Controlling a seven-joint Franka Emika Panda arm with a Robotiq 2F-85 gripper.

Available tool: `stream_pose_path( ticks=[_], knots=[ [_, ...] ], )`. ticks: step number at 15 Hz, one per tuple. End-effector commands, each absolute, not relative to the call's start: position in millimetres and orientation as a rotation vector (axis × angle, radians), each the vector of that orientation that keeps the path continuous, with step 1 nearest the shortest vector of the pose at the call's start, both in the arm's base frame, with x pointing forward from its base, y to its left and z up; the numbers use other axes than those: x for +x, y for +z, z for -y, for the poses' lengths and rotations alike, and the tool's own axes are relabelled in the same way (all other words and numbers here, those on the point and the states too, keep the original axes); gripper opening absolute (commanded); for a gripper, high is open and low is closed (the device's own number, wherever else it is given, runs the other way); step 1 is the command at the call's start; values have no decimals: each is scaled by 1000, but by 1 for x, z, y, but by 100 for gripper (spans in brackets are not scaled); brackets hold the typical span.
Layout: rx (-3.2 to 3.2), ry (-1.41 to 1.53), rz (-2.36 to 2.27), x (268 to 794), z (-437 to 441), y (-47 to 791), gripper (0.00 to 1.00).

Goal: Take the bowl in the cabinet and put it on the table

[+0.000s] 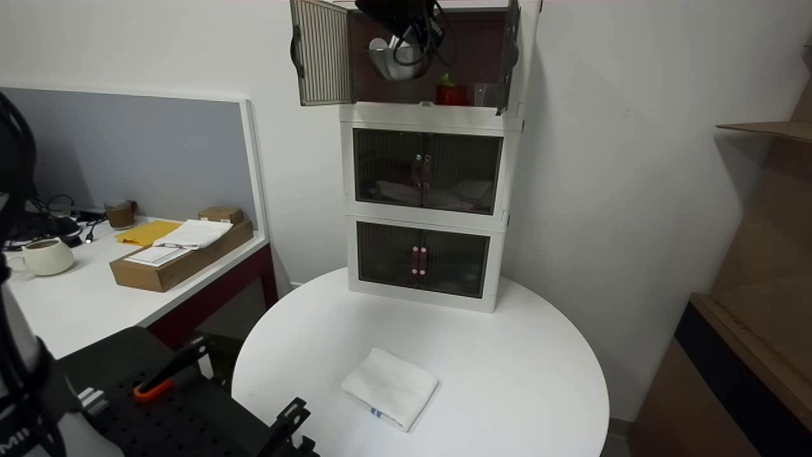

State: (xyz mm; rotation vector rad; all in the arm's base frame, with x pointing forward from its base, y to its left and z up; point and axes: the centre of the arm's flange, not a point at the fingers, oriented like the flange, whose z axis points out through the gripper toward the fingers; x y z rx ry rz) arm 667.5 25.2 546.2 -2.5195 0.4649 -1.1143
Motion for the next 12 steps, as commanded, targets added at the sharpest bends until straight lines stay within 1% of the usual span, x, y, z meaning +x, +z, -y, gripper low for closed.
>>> stream_pose_path(
  ticks=[1, 7, 9, 12],
  knots=[
    [-2617, -1071, -432, 605, -5, 552, 2],
    [-2679, -1015, -489, 504, 34, 536, 2],
    [-2712, -971, -497, 468, 40, 514, 2],
    [-2765, -825, -288, 435, 33, 445, 2]
  ],
)
